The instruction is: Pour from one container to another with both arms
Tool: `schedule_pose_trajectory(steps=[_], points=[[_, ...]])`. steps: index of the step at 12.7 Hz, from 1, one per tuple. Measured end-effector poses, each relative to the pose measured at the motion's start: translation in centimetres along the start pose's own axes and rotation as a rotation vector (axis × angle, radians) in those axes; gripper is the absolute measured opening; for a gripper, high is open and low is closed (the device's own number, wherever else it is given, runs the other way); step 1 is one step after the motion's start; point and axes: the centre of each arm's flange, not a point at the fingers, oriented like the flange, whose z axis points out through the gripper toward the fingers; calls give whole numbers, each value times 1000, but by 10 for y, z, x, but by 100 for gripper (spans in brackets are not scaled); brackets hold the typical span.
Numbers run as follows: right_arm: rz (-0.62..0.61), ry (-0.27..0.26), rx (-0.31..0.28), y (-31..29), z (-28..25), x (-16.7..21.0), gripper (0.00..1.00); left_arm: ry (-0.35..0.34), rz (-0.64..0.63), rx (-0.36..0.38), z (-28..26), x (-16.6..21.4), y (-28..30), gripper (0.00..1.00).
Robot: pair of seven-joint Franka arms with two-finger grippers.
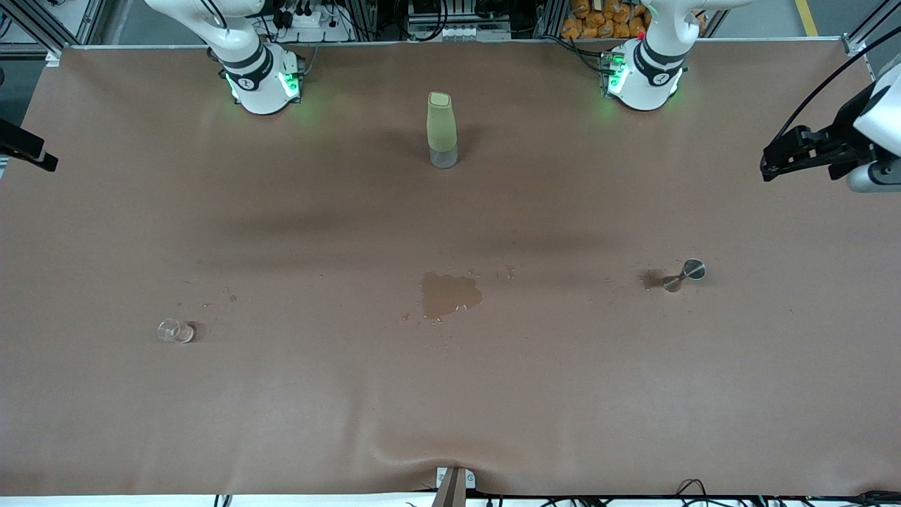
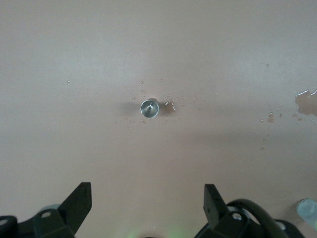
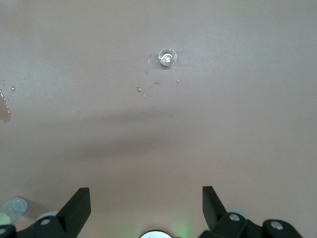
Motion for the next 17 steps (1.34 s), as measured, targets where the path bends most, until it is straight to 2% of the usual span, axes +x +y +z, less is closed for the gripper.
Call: schedule_pose_trajectory(steps=[4, 6, 7, 10, 13, 15, 17], points=[[3, -3, 0, 1, 2, 0, 100, -4, -2, 0, 1, 0, -2, 100], [3, -5, 1, 1, 3, 1, 100, -12, 42, -10, 5, 1, -6, 100], [-4, -9, 2, 1, 4, 2, 100, -22, 82, -40, 10, 4, -11, 100], [-67, -11, 12, 2, 17, 14, 100, -38, 183, -219, 39, 21, -80, 100], [-136, 19, 62, 18, 41, 40, 100, 37, 353, -378, 95, 41, -180, 100], [-192, 39, 101, 37, 65, 61, 100, 69, 477, -476, 145, 52, -218, 100], [-256, 59, 142, 56, 93, 81, 100, 129, 571, -602, 195, 62, -240, 100]])
